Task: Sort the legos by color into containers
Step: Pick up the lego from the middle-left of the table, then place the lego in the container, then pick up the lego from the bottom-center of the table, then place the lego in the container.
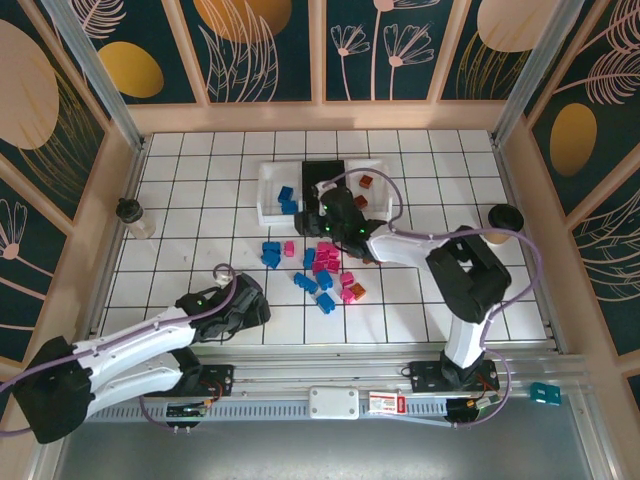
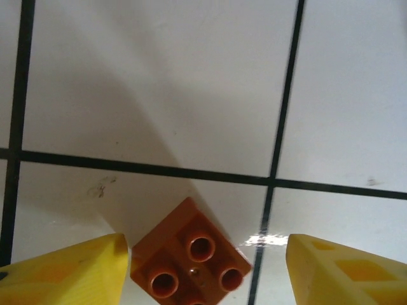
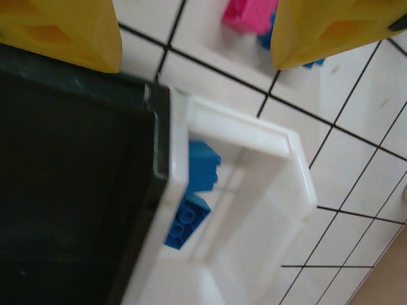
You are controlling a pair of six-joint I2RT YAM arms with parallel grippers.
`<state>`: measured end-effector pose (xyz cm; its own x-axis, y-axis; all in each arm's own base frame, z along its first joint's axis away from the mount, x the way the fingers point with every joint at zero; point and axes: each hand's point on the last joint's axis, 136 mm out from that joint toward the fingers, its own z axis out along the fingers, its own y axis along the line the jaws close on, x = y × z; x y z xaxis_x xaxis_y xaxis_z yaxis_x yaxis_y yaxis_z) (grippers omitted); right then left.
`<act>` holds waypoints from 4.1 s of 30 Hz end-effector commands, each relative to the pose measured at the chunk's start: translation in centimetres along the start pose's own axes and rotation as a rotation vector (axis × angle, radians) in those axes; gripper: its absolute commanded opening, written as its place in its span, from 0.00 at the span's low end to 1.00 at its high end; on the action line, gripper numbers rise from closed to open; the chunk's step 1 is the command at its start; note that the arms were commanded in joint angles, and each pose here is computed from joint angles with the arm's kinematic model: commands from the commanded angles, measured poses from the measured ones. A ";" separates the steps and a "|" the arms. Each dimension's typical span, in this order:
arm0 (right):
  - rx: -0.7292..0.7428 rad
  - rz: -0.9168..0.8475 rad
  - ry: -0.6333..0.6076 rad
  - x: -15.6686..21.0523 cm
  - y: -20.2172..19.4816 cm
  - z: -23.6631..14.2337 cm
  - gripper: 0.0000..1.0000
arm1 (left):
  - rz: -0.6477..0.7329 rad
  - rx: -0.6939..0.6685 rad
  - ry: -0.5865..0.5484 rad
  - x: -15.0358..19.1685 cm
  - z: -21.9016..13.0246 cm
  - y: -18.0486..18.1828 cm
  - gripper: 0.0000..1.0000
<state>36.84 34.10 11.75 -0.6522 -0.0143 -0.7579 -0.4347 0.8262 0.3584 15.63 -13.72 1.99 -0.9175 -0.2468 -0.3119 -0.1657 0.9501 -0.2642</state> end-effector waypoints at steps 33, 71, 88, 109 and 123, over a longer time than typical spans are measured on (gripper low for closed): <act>0.184 0.185 -0.300 0.7 -8.7 -16.3 0.64 | 0.323 0.256 -0.334 -17.5 -2.2 -26.7 0.30; 0.067 0.067 0.073 8.2 -4.4 -11.0 0.66 | 0.191 0.657 -0.552 -22.2 -12.5 -29.0 0.99; 0.256 -0.114 0.329 13.6 -5.1 -8.1 0.63 | 0.093 0.394 -0.543 -14.6 -9.7 -12.6 0.99; 0.185 -0.132 0.219 9.2 -2.8 -9.6 0.20 | 0.079 0.291 -0.582 -14.8 -9.7 -10.1 0.99; 0.243 -0.052 -0.030 -5.9 -4.5 -1.3 0.19 | 0.051 0.249 -0.539 -12.9 -7.4 -7.7 0.99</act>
<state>38.77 30.10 16.83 -0.6130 -0.0534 -0.7883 -0.3573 0.9086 0.2163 26.44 -17.31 15.47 -0.5968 -0.3102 -0.7400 0.0565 0.9037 -0.4243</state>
